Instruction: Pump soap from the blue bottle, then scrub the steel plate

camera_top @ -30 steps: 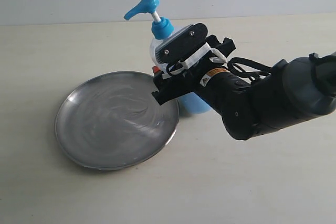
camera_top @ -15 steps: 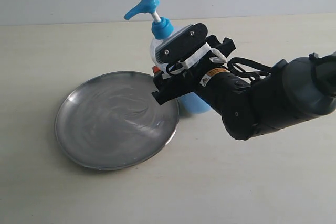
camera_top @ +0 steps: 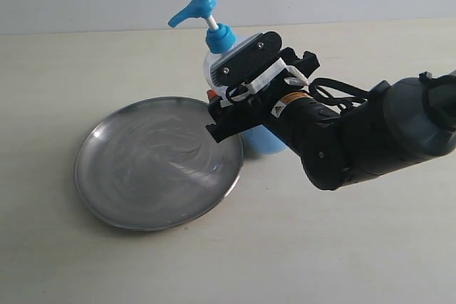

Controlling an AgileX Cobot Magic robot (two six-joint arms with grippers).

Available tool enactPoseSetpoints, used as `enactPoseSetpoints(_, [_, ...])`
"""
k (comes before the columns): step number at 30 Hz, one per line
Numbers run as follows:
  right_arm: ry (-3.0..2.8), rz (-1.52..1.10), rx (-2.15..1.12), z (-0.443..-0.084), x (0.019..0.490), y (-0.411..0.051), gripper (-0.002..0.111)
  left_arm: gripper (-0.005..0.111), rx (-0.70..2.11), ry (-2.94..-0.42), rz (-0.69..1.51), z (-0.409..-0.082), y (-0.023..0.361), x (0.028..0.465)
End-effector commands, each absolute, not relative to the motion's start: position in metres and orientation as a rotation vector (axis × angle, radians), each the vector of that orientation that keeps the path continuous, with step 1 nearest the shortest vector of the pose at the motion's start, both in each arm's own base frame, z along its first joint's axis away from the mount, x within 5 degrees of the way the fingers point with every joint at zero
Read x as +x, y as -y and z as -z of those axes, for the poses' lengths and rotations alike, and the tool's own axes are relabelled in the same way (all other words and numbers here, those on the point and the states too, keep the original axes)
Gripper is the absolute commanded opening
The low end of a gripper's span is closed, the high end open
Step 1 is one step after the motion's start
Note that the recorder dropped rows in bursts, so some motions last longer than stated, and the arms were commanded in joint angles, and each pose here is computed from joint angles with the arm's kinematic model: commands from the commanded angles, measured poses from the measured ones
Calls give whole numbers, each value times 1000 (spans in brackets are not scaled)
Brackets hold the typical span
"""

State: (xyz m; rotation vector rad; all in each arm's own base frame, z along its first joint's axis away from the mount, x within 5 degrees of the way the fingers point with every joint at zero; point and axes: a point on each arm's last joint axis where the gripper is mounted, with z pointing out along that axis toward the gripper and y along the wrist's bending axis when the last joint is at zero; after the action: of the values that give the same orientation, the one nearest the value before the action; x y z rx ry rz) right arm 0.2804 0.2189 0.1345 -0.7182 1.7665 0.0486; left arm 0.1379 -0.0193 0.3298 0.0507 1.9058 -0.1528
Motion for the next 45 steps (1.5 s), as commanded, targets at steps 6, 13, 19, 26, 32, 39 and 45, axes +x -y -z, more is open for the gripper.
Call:
enactPoseSetpoints(6, [-1685, -42, -703, -145, 283, -221, 0, 0, 49, -1897, 156, -332, 19, 138])
enactPoseSetpoints(13, [-1685, -42, -703, -145, 283, -221, 0, 0, 49, -1895, 156, -332, 19, 138])
enactPoseSetpoints(19, [-1685, -42, -703, -145, 283, -221, 0, 0, 49, -1895, 156, -332, 19, 138])
enactPoseSetpoints(26, [-1683, -43, -707, -145, 283, -221, 0, 0, 49, -1897, 156, -332, 19, 138])
enactPoseSetpoints(32, [-1683, -41, -708, -145, 283, -221, 0, 0, 49, -2060, 150, -315, 21, 145])
enactPoseSetpoints(39, [-1683, -41, -708, -145, 283, -221, 0, 0, 155, -2431, 227, -270, 34, 171])
enactPoseSetpoints(45, [-1683, -43, -707, -145, 283, -221, 0, 0, 277, -2431, 495, -266, 57, 188])
